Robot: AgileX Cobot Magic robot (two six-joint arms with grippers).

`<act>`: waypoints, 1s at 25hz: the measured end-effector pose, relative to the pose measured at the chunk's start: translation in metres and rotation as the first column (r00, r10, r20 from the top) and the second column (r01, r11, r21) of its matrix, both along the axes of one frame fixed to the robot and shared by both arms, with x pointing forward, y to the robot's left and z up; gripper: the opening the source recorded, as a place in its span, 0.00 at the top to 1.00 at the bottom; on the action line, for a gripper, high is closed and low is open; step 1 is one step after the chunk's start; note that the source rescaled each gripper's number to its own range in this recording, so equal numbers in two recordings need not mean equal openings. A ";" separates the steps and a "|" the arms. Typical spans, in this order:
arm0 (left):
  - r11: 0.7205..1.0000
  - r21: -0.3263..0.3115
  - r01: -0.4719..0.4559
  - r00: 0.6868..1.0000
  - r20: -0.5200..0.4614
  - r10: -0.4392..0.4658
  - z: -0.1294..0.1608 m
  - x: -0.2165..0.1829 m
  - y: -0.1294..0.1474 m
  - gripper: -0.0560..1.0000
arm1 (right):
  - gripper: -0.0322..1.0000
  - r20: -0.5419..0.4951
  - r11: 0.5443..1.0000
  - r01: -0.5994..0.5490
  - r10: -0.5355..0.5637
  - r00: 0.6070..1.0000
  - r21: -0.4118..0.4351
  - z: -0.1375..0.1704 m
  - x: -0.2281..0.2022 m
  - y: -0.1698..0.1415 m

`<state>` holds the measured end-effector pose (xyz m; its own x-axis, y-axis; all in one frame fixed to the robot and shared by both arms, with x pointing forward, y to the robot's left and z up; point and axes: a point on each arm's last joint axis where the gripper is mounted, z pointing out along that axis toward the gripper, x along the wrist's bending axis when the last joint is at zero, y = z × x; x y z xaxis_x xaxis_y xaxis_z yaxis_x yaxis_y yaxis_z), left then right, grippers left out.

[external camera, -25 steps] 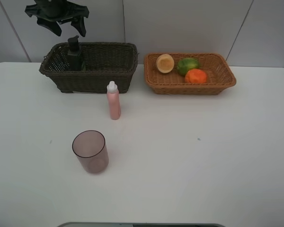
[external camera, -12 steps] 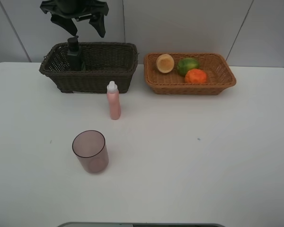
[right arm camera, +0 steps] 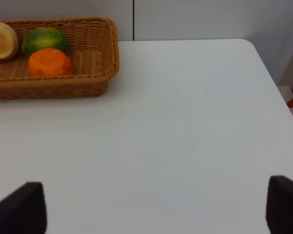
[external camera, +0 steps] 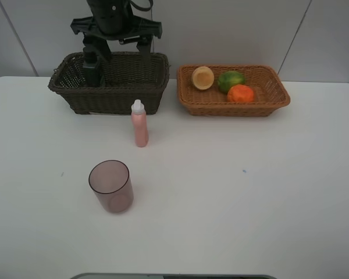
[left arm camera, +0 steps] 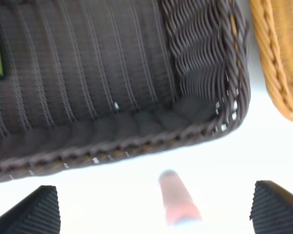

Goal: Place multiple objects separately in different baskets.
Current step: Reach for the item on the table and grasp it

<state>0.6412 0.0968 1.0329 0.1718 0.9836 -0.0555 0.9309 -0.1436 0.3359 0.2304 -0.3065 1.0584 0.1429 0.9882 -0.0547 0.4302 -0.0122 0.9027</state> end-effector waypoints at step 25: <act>0.994 0.042 -0.097 0.985 -0.138 0.102 -0.065 -0.040 -0.024 0.01 | 0.00 0.000 1.000 0.000 0.000 1.000 0.000 0.000 0.000 0.000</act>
